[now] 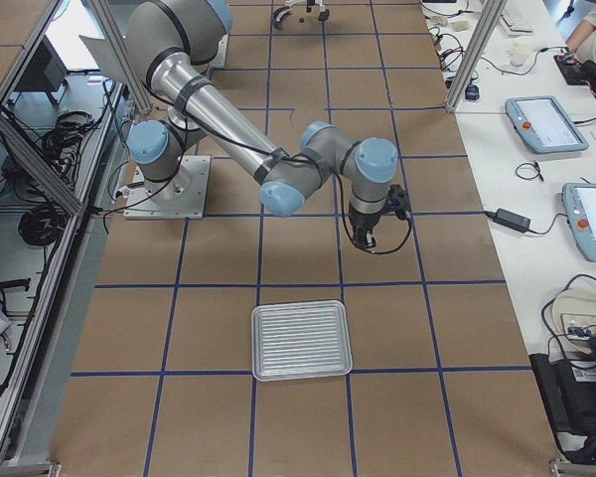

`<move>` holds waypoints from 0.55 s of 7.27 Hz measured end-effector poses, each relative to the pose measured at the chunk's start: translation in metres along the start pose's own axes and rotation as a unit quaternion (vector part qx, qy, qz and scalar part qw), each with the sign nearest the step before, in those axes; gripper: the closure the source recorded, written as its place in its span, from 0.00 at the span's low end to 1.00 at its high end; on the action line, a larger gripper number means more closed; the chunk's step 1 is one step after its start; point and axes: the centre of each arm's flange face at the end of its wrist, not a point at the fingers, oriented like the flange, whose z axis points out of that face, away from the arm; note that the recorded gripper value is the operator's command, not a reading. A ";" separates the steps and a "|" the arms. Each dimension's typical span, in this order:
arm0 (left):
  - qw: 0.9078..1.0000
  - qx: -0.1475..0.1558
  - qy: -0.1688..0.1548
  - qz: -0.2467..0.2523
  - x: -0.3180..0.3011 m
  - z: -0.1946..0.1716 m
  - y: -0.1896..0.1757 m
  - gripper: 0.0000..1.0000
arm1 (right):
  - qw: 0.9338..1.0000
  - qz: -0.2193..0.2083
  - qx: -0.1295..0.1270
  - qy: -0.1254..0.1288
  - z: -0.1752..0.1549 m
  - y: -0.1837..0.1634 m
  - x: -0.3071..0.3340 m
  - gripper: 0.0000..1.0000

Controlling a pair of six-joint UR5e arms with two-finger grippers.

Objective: Place bearing gear from tray to pile

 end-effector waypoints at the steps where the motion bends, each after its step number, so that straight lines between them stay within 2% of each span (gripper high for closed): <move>1: 1.000 -0.011 0.007 -0.005 0.005 -0.036 -0.019 0.00 | 1.000 0.007 -0.003 -0.004 -0.011 -0.017 -0.037 0.74; 3: 0.999 -0.025 0.019 -0.017 0.036 -0.098 -0.044 0.00 | 1.000 0.023 -0.007 -0.011 -0.034 -0.046 -0.116 0.74; 4: 0.999 -0.020 0.019 -0.016 0.065 -0.117 -0.049 0.00 | 0.999 0.030 -0.011 -0.016 -0.042 -0.060 -0.161 0.74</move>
